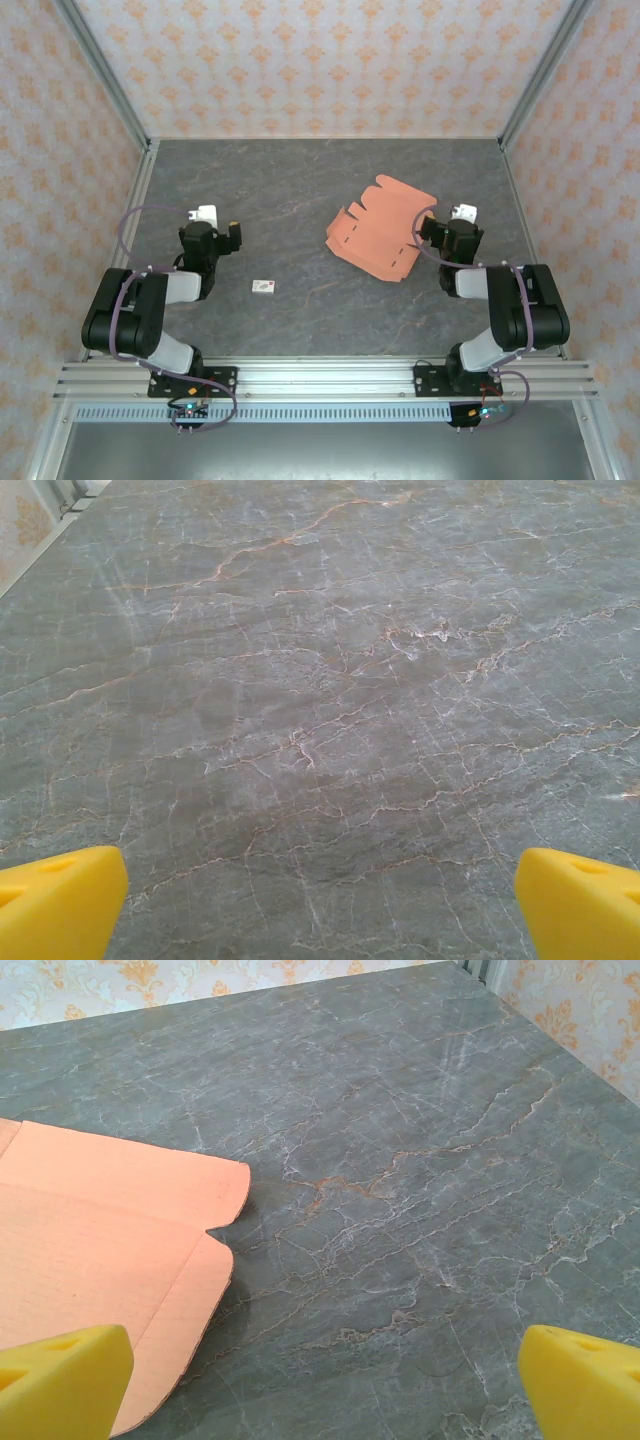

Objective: Fold the paper box

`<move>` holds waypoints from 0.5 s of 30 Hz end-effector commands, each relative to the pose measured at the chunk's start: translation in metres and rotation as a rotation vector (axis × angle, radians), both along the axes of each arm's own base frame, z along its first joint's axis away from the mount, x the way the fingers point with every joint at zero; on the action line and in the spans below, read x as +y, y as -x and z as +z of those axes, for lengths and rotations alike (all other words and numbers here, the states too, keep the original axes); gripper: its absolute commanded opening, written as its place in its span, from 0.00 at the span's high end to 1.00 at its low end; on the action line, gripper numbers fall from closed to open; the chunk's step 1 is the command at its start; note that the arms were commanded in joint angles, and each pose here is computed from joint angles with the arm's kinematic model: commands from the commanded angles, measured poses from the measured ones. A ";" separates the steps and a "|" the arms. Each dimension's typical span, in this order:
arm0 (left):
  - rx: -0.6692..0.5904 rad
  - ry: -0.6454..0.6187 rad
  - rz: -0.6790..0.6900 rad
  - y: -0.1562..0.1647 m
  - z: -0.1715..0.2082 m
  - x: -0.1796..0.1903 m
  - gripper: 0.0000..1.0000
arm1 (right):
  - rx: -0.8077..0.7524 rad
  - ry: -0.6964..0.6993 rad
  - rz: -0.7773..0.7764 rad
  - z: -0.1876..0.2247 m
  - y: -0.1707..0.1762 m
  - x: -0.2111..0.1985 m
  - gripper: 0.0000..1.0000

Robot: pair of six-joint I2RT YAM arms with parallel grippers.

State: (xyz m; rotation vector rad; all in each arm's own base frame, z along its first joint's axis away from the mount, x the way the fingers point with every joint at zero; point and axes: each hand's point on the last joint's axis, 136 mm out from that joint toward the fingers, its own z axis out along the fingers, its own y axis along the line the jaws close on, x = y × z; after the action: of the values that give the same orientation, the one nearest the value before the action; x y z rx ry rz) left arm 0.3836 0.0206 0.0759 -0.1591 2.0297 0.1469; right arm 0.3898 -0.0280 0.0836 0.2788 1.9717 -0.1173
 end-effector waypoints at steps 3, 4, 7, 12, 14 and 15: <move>-0.056 -0.030 0.009 -0.009 0.018 0.002 0.00 | -0.018 -0.013 -0.004 0.006 -0.003 0.000 0.01; -0.057 -0.029 0.010 -0.009 0.018 0.002 0.00 | -0.018 -0.013 -0.003 0.005 -0.004 0.000 0.01; -0.055 -0.027 0.008 -0.009 0.018 0.002 0.00 | -0.016 -0.014 -0.002 0.005 -0.004 0.001 0.01; -0.056 -0.026 0.009 -0.009 0.018 0.002 0.00 | -0.017 -0.014 -0.003 0.005 -0.003 0.000 0.01; -0.056 -0.026 0.009 -0.009 0.018 0.002 0.00 | -0.018 -0.014 -0.002 0.006 -0.004 0.000 0.01; -0.057 -0.025 0.009 -0.010 0.018 0.002 0.00 | -0.017 -0.014 -0.002 0.005 -0.004 0.000 0.01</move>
State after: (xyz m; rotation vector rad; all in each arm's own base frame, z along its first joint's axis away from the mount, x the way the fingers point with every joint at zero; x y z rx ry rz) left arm 0.3836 0.0206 0.0759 -0.1592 2.0297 0.1463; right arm 0.3898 -0.0280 0.0836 0.2788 1.9717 -0.1173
